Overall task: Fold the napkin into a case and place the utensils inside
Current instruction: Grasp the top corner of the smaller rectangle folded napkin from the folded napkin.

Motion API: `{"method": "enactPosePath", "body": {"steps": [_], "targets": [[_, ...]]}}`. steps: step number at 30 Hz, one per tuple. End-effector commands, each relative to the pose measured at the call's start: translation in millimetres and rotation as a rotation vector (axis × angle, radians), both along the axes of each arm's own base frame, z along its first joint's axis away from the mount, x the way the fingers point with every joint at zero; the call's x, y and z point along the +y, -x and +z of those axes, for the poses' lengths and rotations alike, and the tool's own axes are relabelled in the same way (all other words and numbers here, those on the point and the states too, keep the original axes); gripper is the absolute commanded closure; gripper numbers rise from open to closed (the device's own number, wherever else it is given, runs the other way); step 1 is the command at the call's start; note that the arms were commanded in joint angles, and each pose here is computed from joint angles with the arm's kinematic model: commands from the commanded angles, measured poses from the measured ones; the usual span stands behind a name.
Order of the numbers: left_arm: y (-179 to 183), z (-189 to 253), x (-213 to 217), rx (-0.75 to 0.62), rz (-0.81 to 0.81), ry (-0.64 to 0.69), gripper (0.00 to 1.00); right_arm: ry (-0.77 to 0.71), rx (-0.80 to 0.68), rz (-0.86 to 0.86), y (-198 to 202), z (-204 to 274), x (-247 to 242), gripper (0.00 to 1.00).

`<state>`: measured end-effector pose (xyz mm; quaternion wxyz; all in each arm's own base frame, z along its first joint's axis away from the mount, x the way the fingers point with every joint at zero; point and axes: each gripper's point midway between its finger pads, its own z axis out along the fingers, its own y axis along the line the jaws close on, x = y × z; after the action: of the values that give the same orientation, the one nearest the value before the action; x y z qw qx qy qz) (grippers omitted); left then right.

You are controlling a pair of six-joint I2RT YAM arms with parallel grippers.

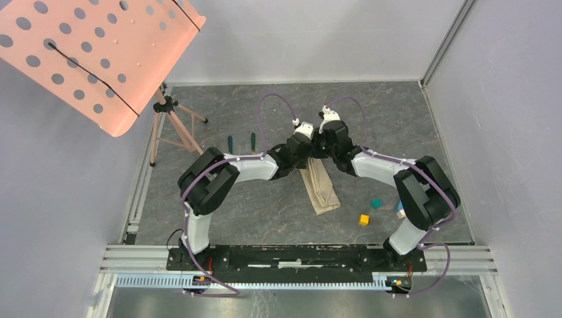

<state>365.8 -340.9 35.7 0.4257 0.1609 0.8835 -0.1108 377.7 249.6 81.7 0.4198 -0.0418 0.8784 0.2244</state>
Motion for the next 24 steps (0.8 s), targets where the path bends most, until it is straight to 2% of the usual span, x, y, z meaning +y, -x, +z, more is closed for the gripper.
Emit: {"method": "enactPosePath", "body": {"steps": [1, 10, 24], "targets": [[-8, 12, -1, -0.059, -0.014, -0.049, 0.72, -0.045, -0.058, 0.0, -9, 23, 7, 1.0], [-9, 34, 2, -0.134, -0.021, 0.009, 0.97, 0.024, -0.031, 0.035, 1, 6, 1, 1.0], [-5, 49, 4, -0.163, -0.017, 0.152, 0.98, 0.122, 0.037, 0.117, 29, -28, 5, 1.0]]}}
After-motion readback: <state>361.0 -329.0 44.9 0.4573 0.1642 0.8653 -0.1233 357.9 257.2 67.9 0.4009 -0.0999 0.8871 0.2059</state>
